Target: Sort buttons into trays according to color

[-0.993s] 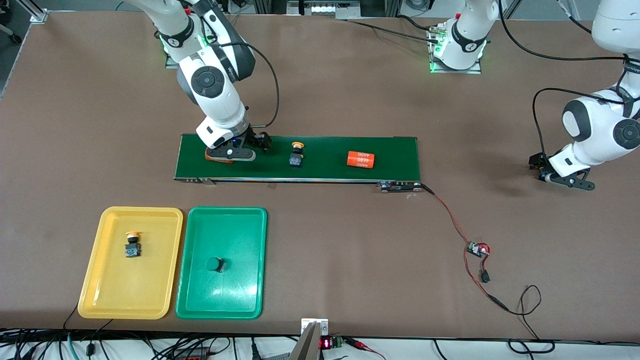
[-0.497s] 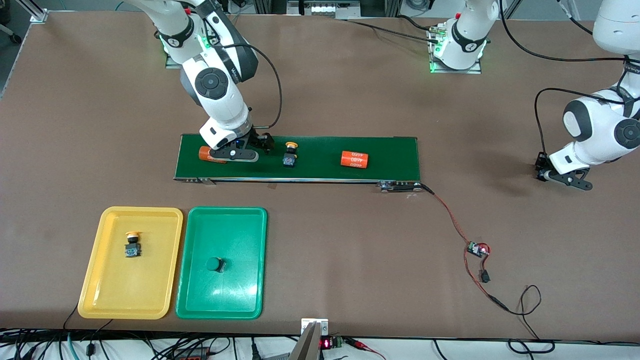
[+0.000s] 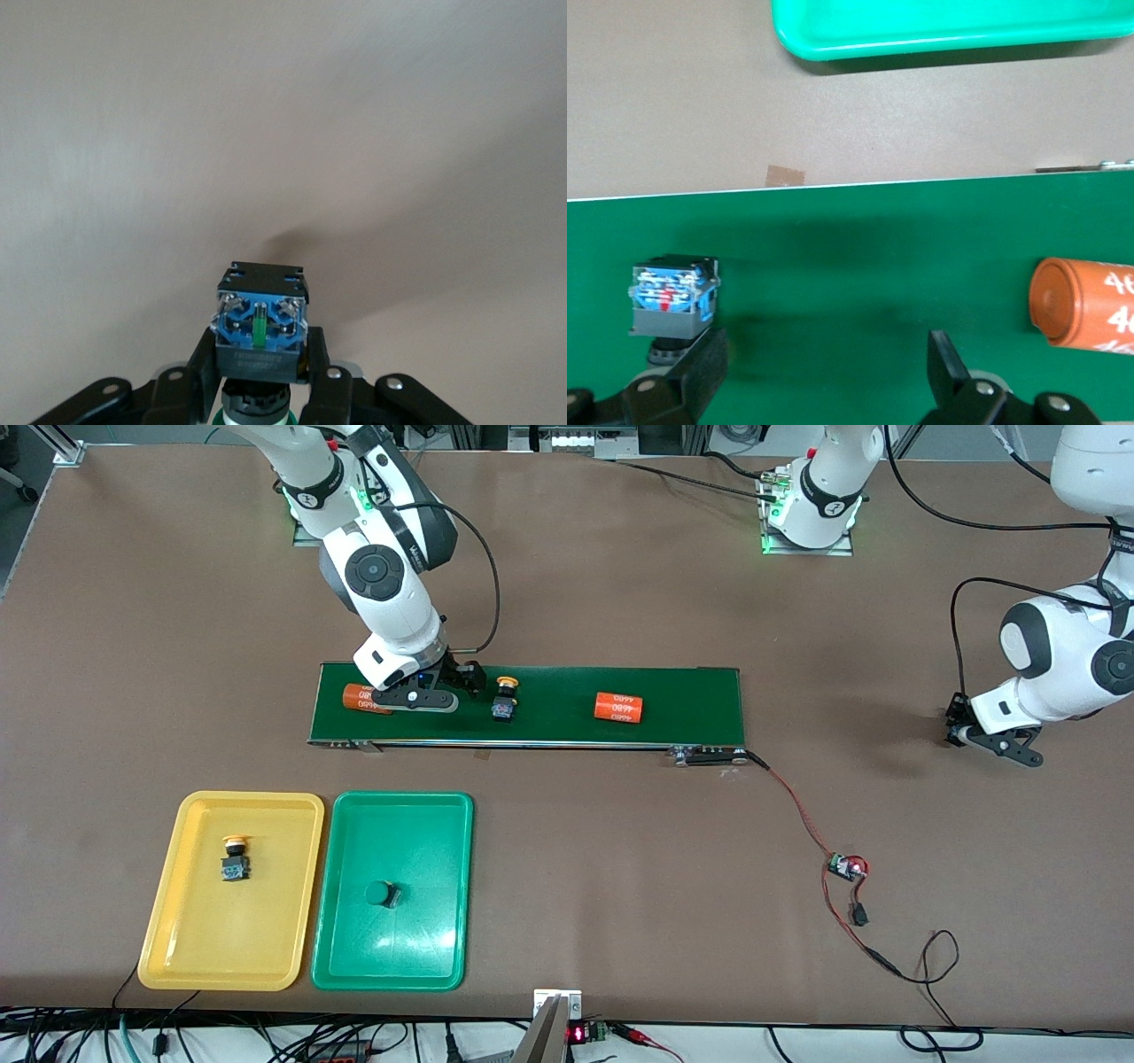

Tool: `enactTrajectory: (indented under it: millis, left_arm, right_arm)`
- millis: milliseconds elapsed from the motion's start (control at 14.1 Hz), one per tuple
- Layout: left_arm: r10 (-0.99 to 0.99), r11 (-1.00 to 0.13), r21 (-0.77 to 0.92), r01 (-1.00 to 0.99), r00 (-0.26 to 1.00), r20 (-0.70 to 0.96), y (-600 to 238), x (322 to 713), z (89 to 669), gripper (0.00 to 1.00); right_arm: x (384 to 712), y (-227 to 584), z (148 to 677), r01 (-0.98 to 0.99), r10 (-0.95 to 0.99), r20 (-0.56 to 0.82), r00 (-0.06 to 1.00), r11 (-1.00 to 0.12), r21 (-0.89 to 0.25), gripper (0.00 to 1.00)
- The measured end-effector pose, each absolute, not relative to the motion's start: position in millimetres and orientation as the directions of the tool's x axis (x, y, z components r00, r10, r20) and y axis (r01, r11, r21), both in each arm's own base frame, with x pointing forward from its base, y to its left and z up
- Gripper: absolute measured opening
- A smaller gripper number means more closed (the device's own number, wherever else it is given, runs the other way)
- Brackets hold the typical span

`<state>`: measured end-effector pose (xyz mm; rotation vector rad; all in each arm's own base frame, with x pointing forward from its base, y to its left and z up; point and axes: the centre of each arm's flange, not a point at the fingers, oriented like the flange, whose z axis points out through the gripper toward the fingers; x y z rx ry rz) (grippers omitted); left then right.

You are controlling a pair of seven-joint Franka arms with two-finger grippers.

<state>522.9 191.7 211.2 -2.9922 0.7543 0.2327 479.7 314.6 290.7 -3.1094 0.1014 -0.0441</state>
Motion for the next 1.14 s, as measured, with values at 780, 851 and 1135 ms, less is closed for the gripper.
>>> enactTrajectory:
  millis: [780,851,1135]
  left_arm:
    - [-0.160,-0.984,-0.042,-0.171,0.968,-0.196,-154.6,531.0,284.6,0.42]
    - [-0.132,-0.989,-0.046,-0.143,0.972,-0.193,-176.6,524.1,285.3,0.42]
    - [-0.067,-0.998,-0.005,-0.069,0.977,-0.202,-230.0,514.2,281.9,0.42]
  right_arm:
    - [487.2,327.2,279.2,-0.026,-0.026,0.025,0.999,-0.999,-0.026,1.00]
    - [487.2,327.3,279.0,-0.025,-0.026,0.025,0.999,-0.999,-0.026,1.00]
    - [487.4,328.1,276.1,-0.025,-0.025,0.021,0.999,-0.999,-0.025,1.00]
